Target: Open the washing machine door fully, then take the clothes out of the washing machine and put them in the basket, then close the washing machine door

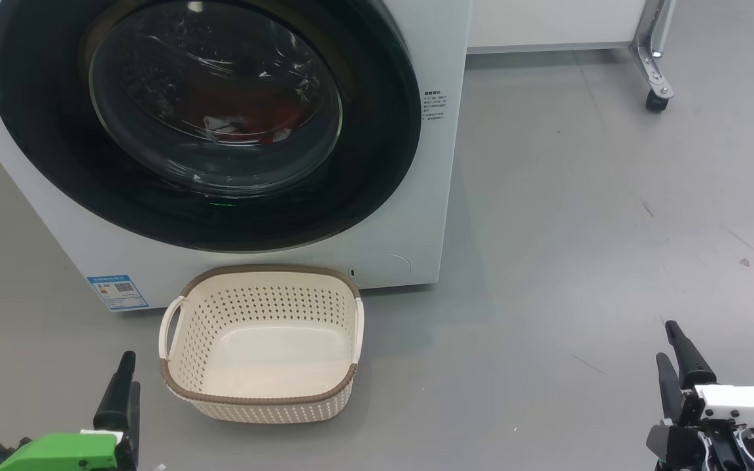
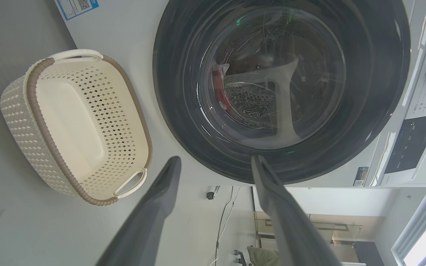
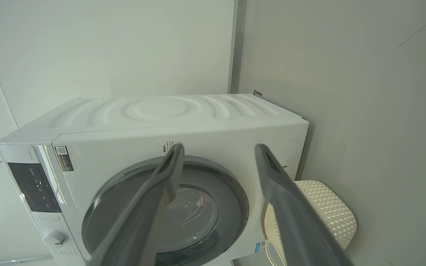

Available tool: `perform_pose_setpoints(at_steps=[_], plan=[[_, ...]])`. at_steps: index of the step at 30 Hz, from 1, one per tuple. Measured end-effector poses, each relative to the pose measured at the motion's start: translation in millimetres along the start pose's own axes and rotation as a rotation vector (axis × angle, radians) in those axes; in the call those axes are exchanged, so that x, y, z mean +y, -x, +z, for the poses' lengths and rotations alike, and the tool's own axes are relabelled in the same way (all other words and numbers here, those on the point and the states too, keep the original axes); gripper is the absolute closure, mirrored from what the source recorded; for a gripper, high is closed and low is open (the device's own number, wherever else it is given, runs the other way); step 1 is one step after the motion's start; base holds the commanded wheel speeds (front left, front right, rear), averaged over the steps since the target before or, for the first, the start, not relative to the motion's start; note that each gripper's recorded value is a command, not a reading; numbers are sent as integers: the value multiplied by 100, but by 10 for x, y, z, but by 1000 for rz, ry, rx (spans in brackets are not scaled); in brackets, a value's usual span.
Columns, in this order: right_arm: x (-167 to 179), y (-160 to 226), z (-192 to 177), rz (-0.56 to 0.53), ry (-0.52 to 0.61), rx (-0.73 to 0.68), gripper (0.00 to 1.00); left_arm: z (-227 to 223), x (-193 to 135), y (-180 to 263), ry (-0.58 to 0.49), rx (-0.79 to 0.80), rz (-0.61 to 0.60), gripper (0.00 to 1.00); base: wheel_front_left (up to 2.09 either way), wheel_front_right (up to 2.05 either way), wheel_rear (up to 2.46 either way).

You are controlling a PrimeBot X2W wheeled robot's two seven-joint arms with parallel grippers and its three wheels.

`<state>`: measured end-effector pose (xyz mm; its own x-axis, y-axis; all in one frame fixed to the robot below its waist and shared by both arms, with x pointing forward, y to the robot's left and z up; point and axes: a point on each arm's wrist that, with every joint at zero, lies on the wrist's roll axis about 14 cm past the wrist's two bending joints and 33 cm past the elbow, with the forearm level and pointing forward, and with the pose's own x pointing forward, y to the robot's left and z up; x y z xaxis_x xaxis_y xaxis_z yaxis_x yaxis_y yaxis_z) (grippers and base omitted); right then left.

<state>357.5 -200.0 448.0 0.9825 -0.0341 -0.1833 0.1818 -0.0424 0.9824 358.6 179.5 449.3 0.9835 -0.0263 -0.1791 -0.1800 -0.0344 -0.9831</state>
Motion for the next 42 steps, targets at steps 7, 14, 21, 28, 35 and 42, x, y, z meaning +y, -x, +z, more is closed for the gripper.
perform_pose_setpoints(at_steps=[7,14,21,28,35,42], plan=[[19,-4,8,5,18,-7,0,-17,-38,-7,-12,-4,-11,0,0,0,0],[45,-11,12,12,62,-13,0,-39,-75,-15,-52,-5,-22,0,0,0,0],[63,-17,34,16,159,-15,0,-56,-102,-22,-145,-6,-30,0,0,0,0],[84,-23,70,21,316,-10,0,-58,-146,-31,-280,0,-45,0,0,0,0],[101,-35,61,20,501,11,0,-77,-196,-56,-428,8,-51,0,0,0,0],[99,-43,-3,19,660,32,0,-123,-196,-55,-596,22,-47,0,0,0,0]])
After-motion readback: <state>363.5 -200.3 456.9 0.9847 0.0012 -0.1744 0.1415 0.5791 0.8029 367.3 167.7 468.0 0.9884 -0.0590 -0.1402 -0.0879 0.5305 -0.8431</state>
